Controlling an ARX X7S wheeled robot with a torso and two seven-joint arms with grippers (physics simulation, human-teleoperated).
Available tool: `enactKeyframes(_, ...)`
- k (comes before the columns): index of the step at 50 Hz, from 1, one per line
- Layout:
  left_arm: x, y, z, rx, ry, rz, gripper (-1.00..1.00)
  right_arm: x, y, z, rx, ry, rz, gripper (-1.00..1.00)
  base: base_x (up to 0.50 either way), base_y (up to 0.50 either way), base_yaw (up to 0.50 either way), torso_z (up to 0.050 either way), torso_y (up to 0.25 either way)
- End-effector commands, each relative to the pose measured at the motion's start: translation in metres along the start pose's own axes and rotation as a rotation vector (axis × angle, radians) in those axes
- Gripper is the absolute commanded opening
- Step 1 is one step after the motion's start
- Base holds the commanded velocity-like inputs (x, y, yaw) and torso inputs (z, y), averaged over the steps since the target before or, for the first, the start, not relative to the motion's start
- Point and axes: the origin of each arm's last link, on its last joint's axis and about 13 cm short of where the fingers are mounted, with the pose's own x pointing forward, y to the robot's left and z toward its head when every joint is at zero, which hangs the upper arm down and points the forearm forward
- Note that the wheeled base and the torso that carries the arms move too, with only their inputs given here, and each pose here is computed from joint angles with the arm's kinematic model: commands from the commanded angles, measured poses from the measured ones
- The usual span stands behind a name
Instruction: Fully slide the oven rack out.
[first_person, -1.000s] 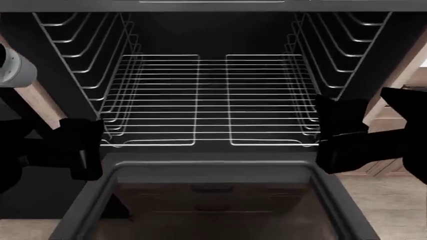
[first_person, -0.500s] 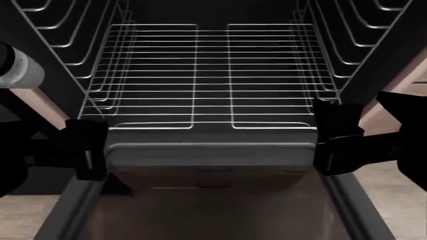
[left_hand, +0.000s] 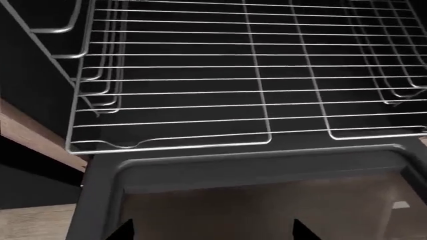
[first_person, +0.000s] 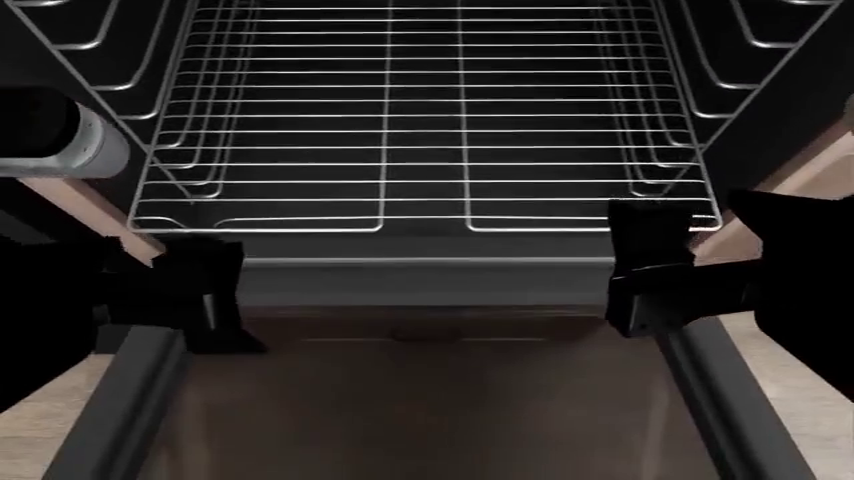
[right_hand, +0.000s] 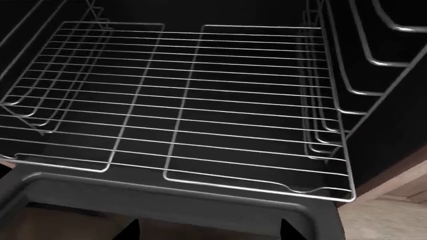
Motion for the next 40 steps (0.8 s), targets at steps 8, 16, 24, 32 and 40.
enactKeyframes(8, 0.052, -0.008, 0.013, -0.048, -0.039, -0.022, 1.0, 0.042, 0.0, -0.001, -0.007, 0.041, 0.02, 1.0, 0.0, 0.0, 0.0, 0.0, 0.0)
enactKeyframes(16, 0.079, -0.01, 0.029, -0.048, -0.035, -0.017, 1.0, 0.07, -0.002, 0.008, 0.01, 0.063, 0.007, 1.0, 0.0, 0.0, 0.0, 0.0, 0.0)
enactKeyframes(24, 0.102, -0.012, 0.042, -0.036, 0.014, -0.017, 1.0, 0.092, -0.004, 0.009, 0.008, 0.095, -0.011, 1.0, 0.0, 0.0, 0.0, 0.0, 0.0)
enactKeyframes(32, 0.112, -0.012, 0.049, -0.032, 0.023, -0.006, 1.0, 0.103, -0.005, 0.019, 0.002, 0.084, -0.021, 1.0, 0.0, 0.0, 0.0, 0.0, 0.0)
enactKeyframes(40, 0.108, -0.011, 0.05, -0.023, 0.016, 0.017, 1.0, 0.106, -0.005, 0.019, 0.006, 0.086, -0.022, 1.0, 0.0, 0.0, 0.0, 0.0, -0.093)
